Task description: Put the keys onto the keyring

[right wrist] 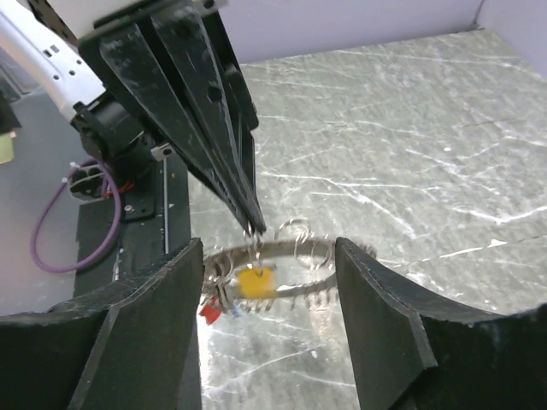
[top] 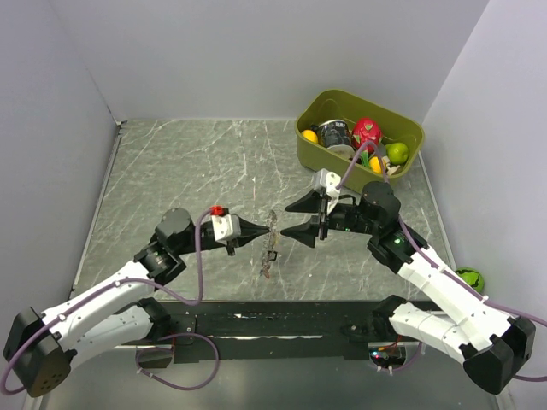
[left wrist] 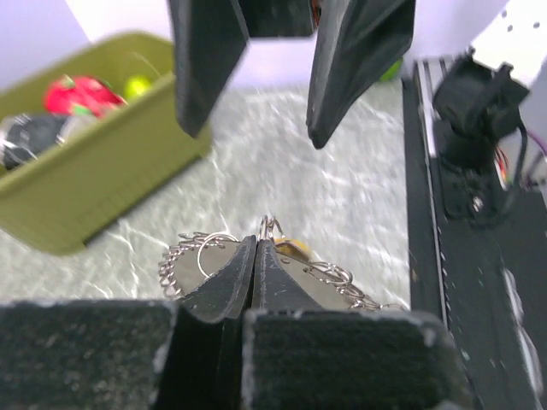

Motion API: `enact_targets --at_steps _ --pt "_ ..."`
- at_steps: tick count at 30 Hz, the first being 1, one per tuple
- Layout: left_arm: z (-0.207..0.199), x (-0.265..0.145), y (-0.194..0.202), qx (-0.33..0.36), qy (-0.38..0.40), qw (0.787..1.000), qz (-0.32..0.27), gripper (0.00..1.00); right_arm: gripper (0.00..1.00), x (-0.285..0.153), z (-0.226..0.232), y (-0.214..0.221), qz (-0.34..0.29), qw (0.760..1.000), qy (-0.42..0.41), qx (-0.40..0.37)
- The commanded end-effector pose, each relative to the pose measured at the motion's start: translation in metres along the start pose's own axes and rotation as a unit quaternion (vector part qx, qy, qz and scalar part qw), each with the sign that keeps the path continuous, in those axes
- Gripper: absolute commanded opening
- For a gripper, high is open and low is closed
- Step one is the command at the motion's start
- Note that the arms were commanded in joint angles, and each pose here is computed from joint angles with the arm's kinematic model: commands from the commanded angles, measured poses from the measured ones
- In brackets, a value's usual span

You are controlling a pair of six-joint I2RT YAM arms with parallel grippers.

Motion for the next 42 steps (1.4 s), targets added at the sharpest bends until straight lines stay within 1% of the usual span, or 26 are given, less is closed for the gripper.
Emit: enact_targets --at_steps 1,3,4,5,8,10,13,14,16,19,24,27,28,30,33,36,37,39,40,42 --pt "-0.007 -0.005 -0.045 0.052 -0.004 0.988 -0.147 0.01 0.68 -0.002 0.002 -0.010 -0.030 0.999 -0.014 -0.004" --pt "-0.010 -0.009 -0.048 0.052 -0.004 0.983 -0.173 0.01 0.67 -0.002 0.003 -0.010 -0.028 0.999 -0.018 0.000" --pt "-0.010 -0.010 -0.042 0.049 -0.007 0.983 -0.177 0.01 0.66 -0.001 0.004 -0.009 -0.028 0.999 -0.023 0.002" --pt "-0.011 -0.012 -0.047 0.058 -0.005 0.979 -0.196 0.01 0.66 -0.001 0.004 -0.009 -0.029 0.999 -0.027 0.002" --pt "-0.014 -0.012 -0.048 0.064 0.006 0.976 -0.206 0.01 0.65 0.000 0.007 -0.011 -0.035 0.998 -0.045 0.002" --pt "-0.016 -0.011 -0.047 0.049 0.016 0.977 -0.205 0.01 0.62 -0.001 0.009 -0.014 -0.040 0.998 -0.055 0.001" --pt "-0.020 -0.011 -0.049 0.058 0.033 0.975 -0.210 0.01 0.60 0.000 0.010 -0.014 -0.043 0.997 -0.063 -0.002" --pt "-0.021 -0.011 -0.049 0.059 0.037 0.975 -0.211 0.01 0.55 0.000 0.009 -0.015 -0.043 0.997 -0.064 -0.004" --pt "-0.022 -0.010 -0.049 0.062 0.045 0.975 -0.207 0.01 0.51 0.001 0.008 -0.016 -0.041 0.997 -0.071 -0.003" --pt "-0.023 -0.009 -0.050 0.066 0.054 0.975 -0.204 0.01 0.48 0.002 0.008 -0.019 -0.051 0.996 -0.072 -0.005" --pt "-0.024 -0.009 -0.050 0.068 0.058 0.975 -0.202 0.01 0.46 0.004 0.008 -0.023 -0.066 0.995 -0.078 -0.007" --pt "-0.023 -0.009 -0.049 0.067 0.055 0.976 -0.198 0.01 0.45 0.006 0.008 -0.023 -0.068 0.994 -0.088 0.011" --pt "-0.023 -0.009 -0.050 0.069 0.057 0.976 -0.198 0.01 0.42 0.007 0.009 -0.022 -0.067 0.993 -0.093 0.013" --pt "-0.024 -0.009 -0.049 0.070 0.058 0.977 -0.195 0.01 0.40 0.009 0.009 -0.021 -0.069 0.992 -0.101 0.017" --pt "-0.023 -0.009 -0.048 0.067 0.054 0.977 -0.194 0.01 0.35 0.010 0.009 -0.019 -0.066 0.992 -0.104 0.024" --pt "-0.024 -0.009 -0.049 0.068 0.056 0.977 -0.195 0.01 0.29 0.012 0.010 -0.017 -0.066 0.991 -0.109 0.027" --pt "-0.024 -0.009 -0.048 0.068 0.056 0.977 -0.194 0.01 0.26 0.012 0.010 -0.017 -0.067 0.991 -0.109 0.026" --pt "-0.023 -0.009 -0.047 0.066 0.057 0.978 -0.191 0.01 0.23 0.012 0.009 -0.017 -0.066 0.991 -0.110 0.028" --pt "-0.023 -0.009 -0.049 0.066 0.057 0.978 -0.192 0.01 0.16 0.012 0.010 -0.017 -0.063 0.991 -0.111 0.030" --pt "-0.023 -0.008 -0.048 0.066 0.060 0.978 -0.189 0.01 0.09 0.012 0.009 -0.017 -0.063 0.991 -0.111 0.030"
Point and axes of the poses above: each gripper's point midway between its finger pads, its own x axis out along the fingers, its own z axis along the line the jaws close on, y = z × x, the point moved 7 cm from there along -x, back along the fingers, and after that the axes turned 15 degrees about -x, right-handed, at the moved point
